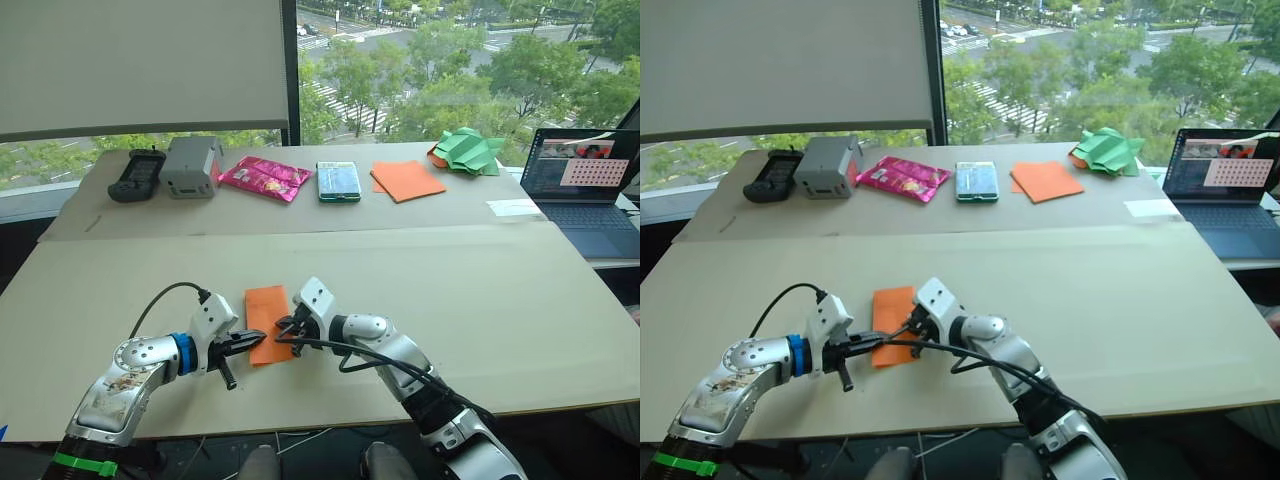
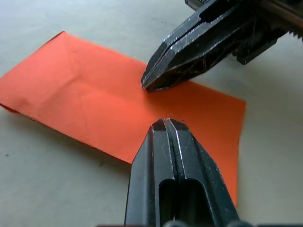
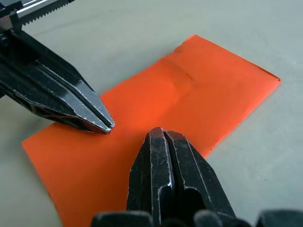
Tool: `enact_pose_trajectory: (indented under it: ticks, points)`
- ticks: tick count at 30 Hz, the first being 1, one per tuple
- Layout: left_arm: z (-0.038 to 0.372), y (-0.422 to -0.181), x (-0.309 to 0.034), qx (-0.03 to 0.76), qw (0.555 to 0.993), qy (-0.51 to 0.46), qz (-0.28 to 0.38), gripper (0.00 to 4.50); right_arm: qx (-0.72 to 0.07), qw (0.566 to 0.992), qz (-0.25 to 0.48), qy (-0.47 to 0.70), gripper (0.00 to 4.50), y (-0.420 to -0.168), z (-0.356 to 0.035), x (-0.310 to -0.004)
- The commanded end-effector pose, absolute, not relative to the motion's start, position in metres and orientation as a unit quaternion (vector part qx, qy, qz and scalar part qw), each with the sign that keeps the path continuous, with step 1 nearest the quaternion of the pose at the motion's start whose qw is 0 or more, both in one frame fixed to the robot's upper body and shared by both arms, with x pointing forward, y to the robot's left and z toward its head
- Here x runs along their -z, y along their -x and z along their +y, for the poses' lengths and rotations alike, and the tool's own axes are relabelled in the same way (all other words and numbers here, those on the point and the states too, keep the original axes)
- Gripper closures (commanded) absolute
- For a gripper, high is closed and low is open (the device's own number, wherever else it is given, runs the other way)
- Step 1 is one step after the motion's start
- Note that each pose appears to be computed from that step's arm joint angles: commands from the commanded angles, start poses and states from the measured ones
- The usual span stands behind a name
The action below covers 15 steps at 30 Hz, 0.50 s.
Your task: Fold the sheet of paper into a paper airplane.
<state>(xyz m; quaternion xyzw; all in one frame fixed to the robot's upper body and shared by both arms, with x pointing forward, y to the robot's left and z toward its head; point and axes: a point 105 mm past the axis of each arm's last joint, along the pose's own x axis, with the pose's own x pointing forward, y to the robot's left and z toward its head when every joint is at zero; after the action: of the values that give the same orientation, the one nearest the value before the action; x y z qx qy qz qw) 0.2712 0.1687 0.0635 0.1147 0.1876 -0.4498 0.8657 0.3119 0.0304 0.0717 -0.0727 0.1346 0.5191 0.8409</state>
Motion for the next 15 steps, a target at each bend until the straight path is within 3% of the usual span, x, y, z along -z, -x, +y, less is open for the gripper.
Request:
enact_pose_trajectory:
  ticks: [1,7,15]
  points:
    - [0.163,-0.268,-0.055,0.468,0.853,-0.129,0.192,4.47,-0.549,0.829,0.082,0.072,4.47,-0.308,0.032,-0.098]
    - [0.161,-0.262,-0.045,0.481,0.842,-0.136,0.203,4.47,-0.585,0.803,0.085,0.084,4.47,-0.307,0.027,-0.095]
    - [0.162,-0.256,-0.044,0.485,0.838,-0.141,0.208,4.47,-0.588,0.787,0.134,0.127,4.47,-0.317,0.020,-0.059]
